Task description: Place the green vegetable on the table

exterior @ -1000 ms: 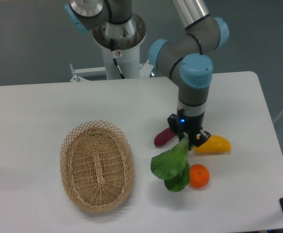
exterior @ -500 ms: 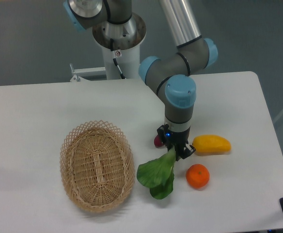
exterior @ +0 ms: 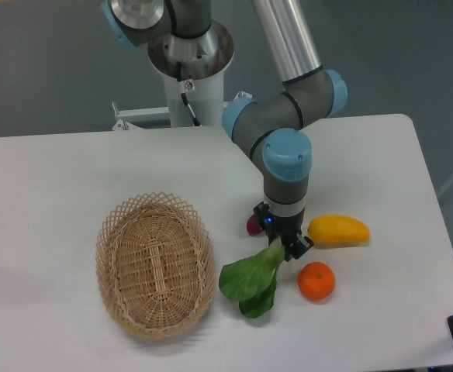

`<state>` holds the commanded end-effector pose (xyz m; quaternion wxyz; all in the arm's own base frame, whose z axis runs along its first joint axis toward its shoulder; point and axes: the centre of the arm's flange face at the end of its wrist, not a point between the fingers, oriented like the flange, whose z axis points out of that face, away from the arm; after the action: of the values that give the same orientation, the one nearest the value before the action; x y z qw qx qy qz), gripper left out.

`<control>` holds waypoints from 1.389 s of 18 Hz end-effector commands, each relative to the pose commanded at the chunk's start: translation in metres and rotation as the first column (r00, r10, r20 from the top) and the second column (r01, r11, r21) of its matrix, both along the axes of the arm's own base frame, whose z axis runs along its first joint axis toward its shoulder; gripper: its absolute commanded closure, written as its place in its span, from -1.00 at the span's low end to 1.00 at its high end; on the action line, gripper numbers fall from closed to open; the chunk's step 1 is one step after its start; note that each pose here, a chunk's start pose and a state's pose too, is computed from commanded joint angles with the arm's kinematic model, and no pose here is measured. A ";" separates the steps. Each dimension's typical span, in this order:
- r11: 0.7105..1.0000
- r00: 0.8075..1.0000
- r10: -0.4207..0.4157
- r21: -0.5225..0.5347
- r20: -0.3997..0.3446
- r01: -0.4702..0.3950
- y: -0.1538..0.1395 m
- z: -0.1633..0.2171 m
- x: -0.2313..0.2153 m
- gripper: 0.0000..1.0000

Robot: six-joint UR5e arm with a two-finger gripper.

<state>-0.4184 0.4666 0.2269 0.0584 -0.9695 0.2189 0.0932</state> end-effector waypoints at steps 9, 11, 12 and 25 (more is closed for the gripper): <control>0.994 0.991 0.071 0.095 -0.112 -0.061 -0.004 0.072 -0.049 -1.00; 0.989 0.984 0.099 0.122 -0.149 -0.081 -0.009 0.098 -0.071 -1.00; 0.988 0.981 0.111 0.129 -0.162 -0.090 -0.014 0.108 -0.080 -1.00; 0.996 0.987 -0.067 0.045 -0.146 0.074 -0.135 0.166 -0.154 -1.00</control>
<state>-0.5726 0.3312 0.3924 0.0699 -0.9501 0.2542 0.1665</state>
